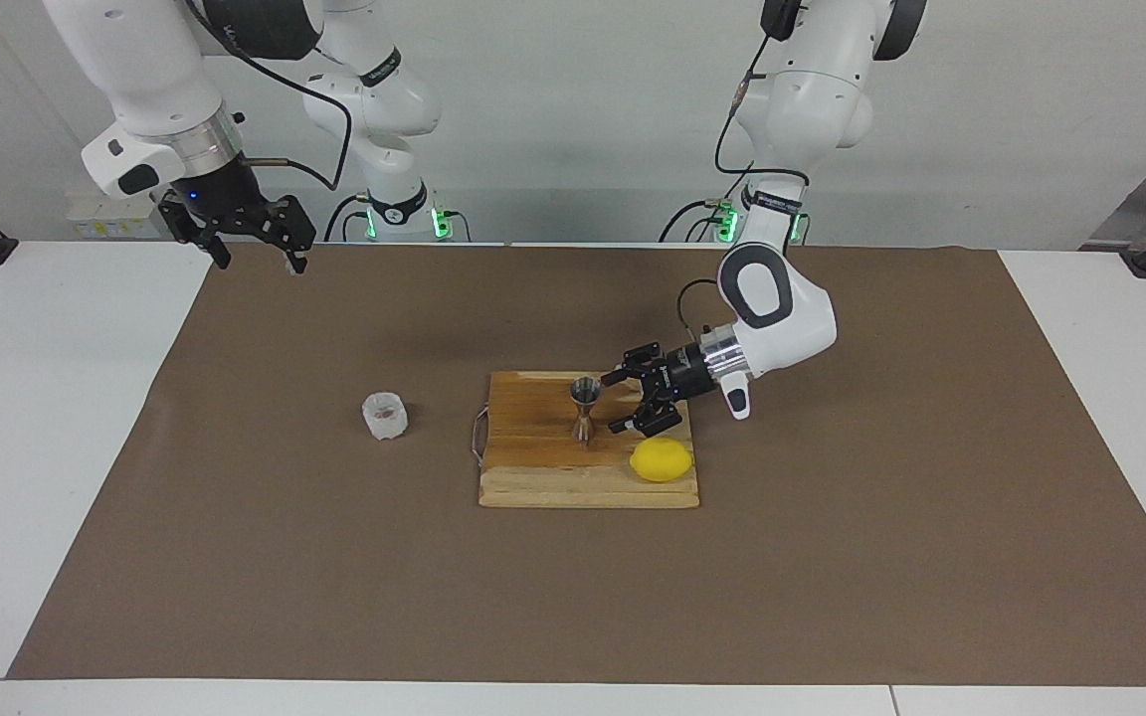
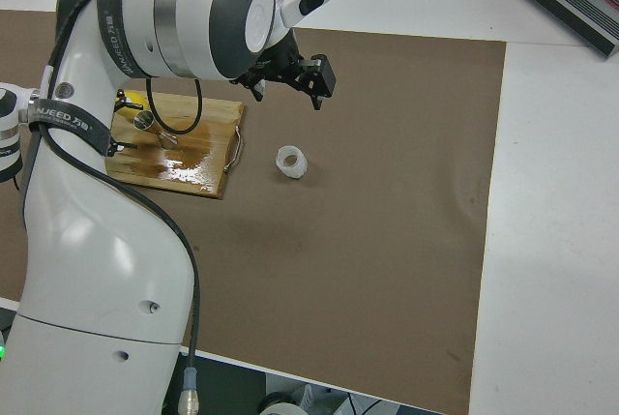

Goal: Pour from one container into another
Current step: 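Carry the dark cup onto the cutting board beside the lemon, then open the left gripper and withdraw it from the dark cup, then reach the right gripper to the clear cup and grasp it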

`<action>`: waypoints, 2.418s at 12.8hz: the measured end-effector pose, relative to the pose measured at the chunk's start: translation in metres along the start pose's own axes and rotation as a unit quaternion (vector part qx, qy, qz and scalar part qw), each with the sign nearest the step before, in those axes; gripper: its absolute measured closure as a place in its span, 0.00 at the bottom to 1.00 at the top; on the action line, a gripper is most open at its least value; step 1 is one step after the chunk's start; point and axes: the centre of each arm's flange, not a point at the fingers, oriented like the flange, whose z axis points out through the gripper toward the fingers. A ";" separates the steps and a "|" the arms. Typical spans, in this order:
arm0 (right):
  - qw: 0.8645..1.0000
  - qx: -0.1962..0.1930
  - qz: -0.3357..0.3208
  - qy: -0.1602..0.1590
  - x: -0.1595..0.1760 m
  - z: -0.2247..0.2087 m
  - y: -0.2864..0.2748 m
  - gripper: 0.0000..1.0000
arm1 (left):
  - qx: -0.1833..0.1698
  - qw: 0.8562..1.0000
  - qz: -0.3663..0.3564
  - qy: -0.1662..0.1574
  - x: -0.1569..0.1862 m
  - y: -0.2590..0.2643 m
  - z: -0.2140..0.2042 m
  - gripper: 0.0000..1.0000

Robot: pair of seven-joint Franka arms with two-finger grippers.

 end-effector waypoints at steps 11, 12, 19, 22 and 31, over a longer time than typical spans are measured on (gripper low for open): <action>1.000 0.000 0.000 0.000 0.000 0.000 0.000 0.00 | 0.235 0.867 0.383 0.214 -0.020 0.033 -0.129 0.00; 1.000 0.000 0.000 0.000 0.000 0.000 0.000 0.00 | 0.259 0.845 0.413 0.219 -0.019 0.036 -0.145 0.00; 1.000 0.000 0.000 0.000 0.000 0.000 0.000 0.00 | 0.358 0.686 0.567 0.283 -0.034 0.059 -0.277 0.00; 1.000 0.000 0.000 0.000 0.000 0.000 0.000 0.00 | 0.347 0.669 0.580 0.310 -0.077 0.065 -0.323 0.00; 0.999 -0.002 -0.004 -0.034 -0.014 0.000 0.008 0.00 | 0.369 0.642 0.592 0.317 -0.165 0.093 -0.363 0.00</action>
